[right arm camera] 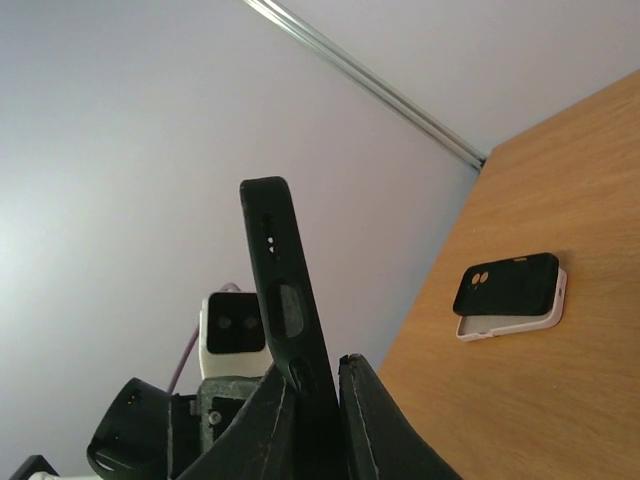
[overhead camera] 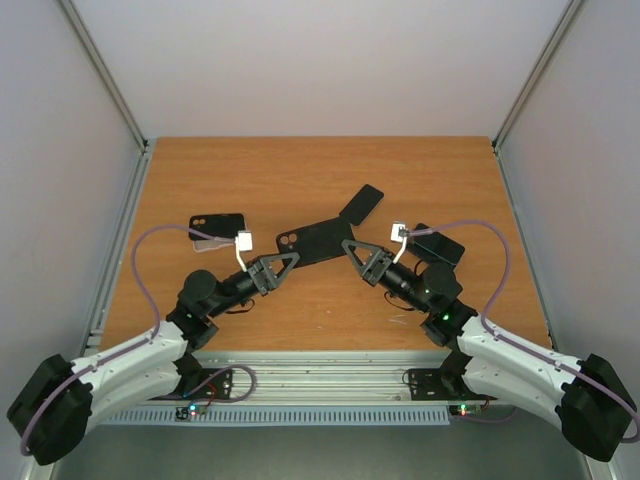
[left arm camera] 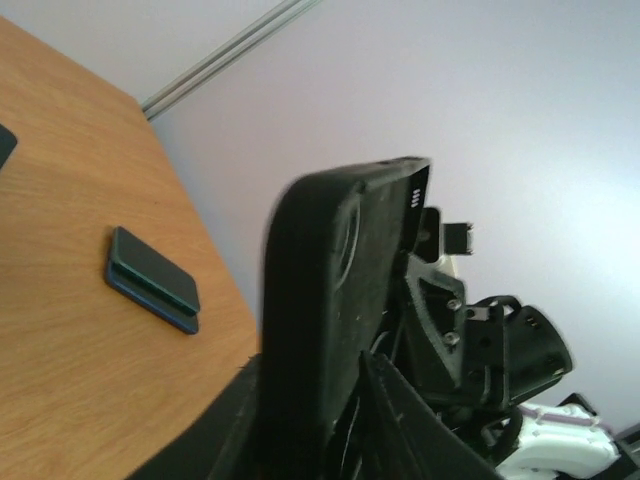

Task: Put the phone into the phone case

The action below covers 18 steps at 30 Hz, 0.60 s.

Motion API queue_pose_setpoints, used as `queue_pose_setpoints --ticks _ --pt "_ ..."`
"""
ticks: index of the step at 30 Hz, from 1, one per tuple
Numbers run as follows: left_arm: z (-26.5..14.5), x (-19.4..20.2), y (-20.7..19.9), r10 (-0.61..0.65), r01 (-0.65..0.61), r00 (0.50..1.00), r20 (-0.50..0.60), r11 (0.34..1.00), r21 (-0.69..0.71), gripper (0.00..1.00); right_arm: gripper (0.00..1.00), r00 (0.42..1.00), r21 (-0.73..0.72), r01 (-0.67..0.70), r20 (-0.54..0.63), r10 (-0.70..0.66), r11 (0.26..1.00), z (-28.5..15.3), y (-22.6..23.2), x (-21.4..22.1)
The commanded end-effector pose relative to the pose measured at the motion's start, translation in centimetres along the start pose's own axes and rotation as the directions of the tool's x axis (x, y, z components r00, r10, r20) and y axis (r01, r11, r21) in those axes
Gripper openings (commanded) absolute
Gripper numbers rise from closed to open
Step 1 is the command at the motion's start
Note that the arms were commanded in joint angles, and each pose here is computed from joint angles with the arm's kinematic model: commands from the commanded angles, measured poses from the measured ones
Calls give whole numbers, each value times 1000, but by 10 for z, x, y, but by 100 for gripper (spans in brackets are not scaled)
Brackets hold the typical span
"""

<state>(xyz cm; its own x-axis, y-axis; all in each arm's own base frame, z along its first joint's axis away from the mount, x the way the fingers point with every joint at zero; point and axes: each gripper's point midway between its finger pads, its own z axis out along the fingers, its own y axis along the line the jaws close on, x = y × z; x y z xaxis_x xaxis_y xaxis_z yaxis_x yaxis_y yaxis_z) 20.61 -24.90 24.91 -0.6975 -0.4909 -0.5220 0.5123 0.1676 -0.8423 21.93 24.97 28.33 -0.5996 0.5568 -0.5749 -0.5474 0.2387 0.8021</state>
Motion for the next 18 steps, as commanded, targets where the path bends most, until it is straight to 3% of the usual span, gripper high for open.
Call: queue_pose_setpoints --ticks 1,6,11,18 --pt "-5 -19 -29 94 -98 993 71 994 52 20 4 999 -46 32 28 -31 998 -5 15 -6" --pt "-9 -19 -30 129 -131 990 64 991 27 1 9 998 -44 61 9 -61 997 -7 16 -4" --pt "-9 -15 -32 160 -160 987 13 987 2 0 20 993 -18 119 -24 -119 993 -10 17 -2" --pt "-15 -5 -28 262 -280 953 -150 953 -116 1 47 938 62 331 -130 -321 942 -26 22 -3"
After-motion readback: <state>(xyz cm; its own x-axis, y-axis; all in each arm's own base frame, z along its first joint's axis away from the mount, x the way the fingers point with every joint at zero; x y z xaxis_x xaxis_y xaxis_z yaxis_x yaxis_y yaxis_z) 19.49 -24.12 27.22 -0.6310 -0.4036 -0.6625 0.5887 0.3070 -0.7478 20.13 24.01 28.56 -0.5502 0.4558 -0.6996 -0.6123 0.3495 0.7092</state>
